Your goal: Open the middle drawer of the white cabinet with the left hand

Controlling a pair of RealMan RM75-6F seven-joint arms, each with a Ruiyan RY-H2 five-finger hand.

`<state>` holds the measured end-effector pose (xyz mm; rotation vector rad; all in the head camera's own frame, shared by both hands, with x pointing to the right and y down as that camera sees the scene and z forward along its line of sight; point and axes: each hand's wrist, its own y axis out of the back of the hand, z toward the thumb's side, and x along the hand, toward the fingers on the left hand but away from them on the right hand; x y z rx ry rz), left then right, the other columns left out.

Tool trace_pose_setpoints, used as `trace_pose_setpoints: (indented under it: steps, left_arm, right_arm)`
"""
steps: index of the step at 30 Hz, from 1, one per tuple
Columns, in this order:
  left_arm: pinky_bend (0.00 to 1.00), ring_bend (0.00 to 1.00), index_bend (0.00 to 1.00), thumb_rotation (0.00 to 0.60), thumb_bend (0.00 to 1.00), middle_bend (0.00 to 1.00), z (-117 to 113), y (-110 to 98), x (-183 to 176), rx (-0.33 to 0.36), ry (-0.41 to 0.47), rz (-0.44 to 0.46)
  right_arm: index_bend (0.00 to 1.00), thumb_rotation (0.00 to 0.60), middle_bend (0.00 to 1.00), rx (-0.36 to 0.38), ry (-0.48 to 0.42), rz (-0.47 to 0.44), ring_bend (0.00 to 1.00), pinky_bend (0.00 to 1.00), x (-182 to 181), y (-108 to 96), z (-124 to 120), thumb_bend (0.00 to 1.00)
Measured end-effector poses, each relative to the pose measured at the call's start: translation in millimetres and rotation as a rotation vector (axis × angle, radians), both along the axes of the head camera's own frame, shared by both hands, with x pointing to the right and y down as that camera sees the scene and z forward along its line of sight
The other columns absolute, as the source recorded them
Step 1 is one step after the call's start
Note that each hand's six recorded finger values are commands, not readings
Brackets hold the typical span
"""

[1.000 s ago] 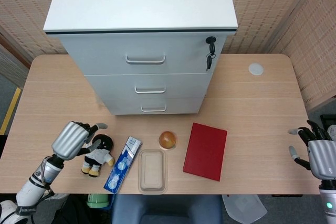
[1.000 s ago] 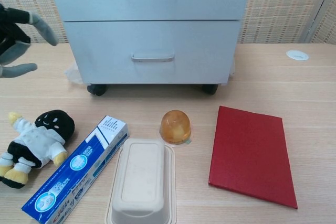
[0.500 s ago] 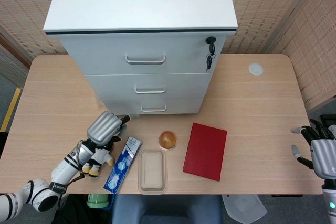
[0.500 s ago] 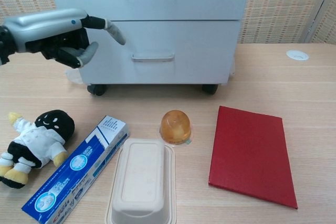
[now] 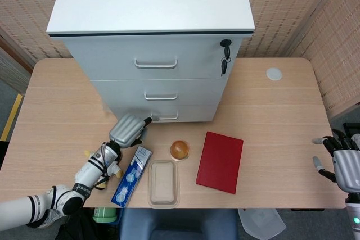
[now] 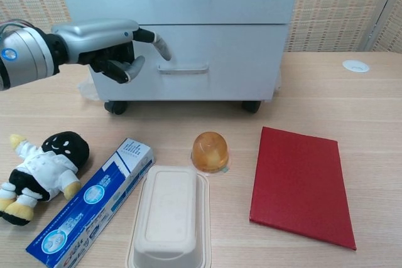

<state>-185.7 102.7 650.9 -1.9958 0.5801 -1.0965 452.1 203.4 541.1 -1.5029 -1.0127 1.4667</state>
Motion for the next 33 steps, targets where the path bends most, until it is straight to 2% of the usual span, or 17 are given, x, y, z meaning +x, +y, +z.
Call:
trace_pose_setpoints:
  steps: [5,13,33]
  left_arm:
    - [1.0,0.98,0.23,0.6,0.72,1.0,8.4,0.7,5.6,-0.024,-0.032,-0.028]
    - [1.0,0.99,0.23,0.6,0.72,1.0,10.0,-0.5,19.4,-0.022,-0.028,-0.069]
    - [1.0,0.99,0.24,0.6,0.72,1.0,23.9,-0.8,34.2,-0.022,-0.068,-0.081]
  right_arm:
    - [0.35,0.6,0.36,-0.013,0.003,-0.002,0.3,0.25,1.3,1.0,3.0,0.31]
    - [0.35,0.6,0.36,-0.017,0.005,0.004,0.3,0.25,4.3,3.0,3.2,0.31]
    - [0.35,0.6,0.36,0.011,0.007,0.029,0.3,0.25,12.0,2.3,-8.4,0.31]
